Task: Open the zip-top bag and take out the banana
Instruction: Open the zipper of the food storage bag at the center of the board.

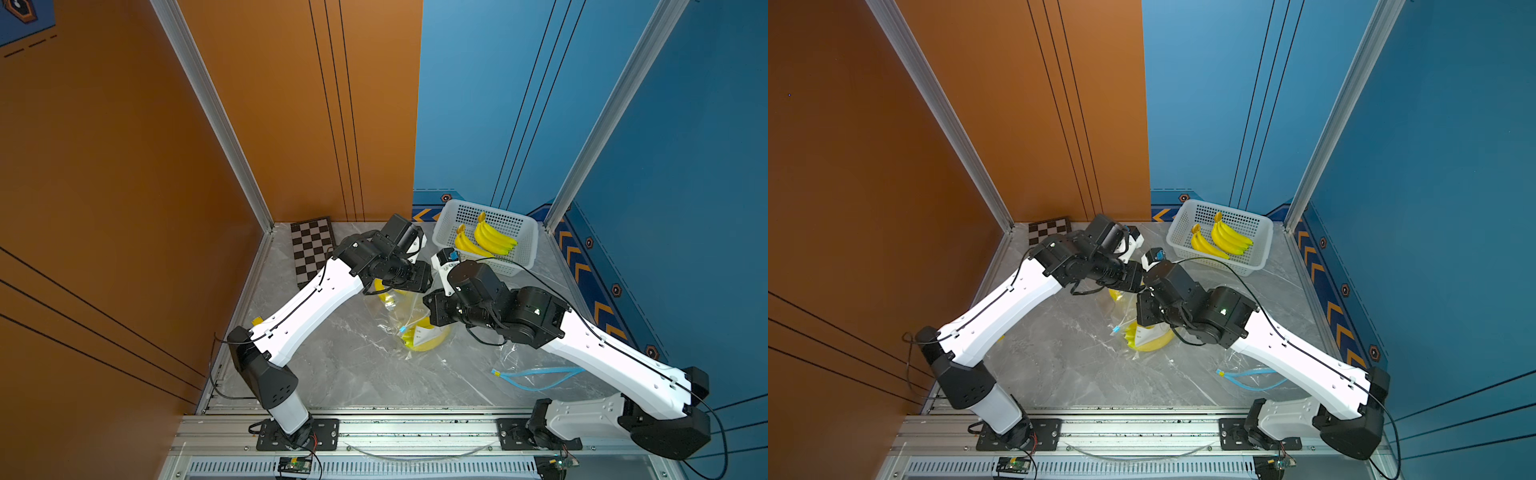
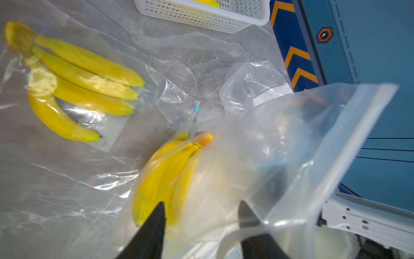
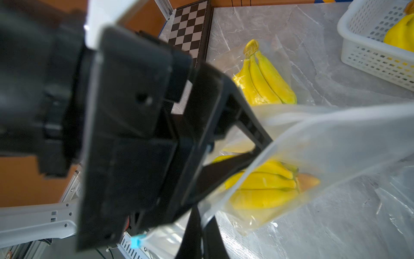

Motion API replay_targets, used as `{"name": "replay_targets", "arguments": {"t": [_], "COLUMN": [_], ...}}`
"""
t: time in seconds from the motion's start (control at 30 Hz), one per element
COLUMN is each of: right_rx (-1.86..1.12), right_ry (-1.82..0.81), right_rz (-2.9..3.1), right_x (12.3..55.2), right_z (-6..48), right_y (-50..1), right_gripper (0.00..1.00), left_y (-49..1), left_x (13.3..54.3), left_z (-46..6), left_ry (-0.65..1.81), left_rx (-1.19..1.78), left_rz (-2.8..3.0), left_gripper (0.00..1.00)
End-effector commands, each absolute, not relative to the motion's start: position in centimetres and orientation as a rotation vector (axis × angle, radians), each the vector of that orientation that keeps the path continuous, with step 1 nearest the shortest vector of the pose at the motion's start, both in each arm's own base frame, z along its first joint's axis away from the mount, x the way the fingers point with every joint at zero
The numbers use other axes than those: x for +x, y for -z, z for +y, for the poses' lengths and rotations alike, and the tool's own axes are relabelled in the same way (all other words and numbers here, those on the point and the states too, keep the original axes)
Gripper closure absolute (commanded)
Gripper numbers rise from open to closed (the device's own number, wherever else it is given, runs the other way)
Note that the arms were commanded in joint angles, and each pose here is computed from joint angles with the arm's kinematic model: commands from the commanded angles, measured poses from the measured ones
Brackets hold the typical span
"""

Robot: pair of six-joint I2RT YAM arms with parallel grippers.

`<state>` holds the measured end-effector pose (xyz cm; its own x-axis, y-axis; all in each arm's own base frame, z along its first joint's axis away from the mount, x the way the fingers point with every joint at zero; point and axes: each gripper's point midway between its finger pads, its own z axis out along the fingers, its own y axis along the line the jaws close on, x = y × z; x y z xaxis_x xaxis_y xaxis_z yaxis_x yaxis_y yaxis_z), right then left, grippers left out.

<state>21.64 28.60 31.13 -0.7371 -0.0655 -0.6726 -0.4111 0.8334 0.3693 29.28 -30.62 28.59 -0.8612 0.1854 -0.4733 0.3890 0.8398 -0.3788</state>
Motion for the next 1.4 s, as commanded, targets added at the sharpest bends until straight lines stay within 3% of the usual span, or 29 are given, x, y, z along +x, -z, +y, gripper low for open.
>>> {"name": "replay_targets", "arguments": {"t": [0.0,0.03,0.33,0.43,0.5,0.63,0.73,1.0,1.37], "right_rx": [-0.243,-0.184,0.147,0.087,0.025,-0.013,-0.023,-0.020,0.079], "right_ry": [-0.568,-0.522,-0.317,-0.383,-0.469,-0.592,-0.713,-1.022,-0.907], "right_rz": [2.364,2.379,2.466,2.484,2.448,2.310,2.287,2.275,2.466], "right_x": [21.5,21.6,21.2,21.4,21.6,22.0,21.5,19.7,23.0], "right_z": [24.8,23.2,14.8,16.3,17.9,19.6,21.5,27.1,28.2], "right_y": [-31.1,-30.8,-28.3,-28.4,-30.0,-35.3,-37.2,-36.9,-28.6], "right_gripper": [1.00,1.00,1.00,1.00,0.89,0.77,0.76,0.82,0.92], "left_y": [-27.0,-27.3,-31.8,-32.7,-33.4,-33.2,-31.6,-30.4,-30.7], "left_x": [31.1,31.4,30.9,30.2,29.4,27.8,27.2,26.5,25.6], "left_z": [-26.6,-25.8,-21.4,-23.0,-24.9,-28.0,-29.0,-31.0,-31.6], "left_ry": [0.428,0.420,0.408,0.498,0.564,0.616,0.610,0.612,0.620], "left_rx": [0.330,0.279,0.117,0.160,0.219,0.280,0.279,0.322,0.318], "left_rz": [2.653,2.652,2.525,2.518,2.512,2.531,2.580,2.615,2.612], "left_gripper": [0.90,0.99,1.00,1.00,1.00,1.00,1.00,1.00,1.00]}}
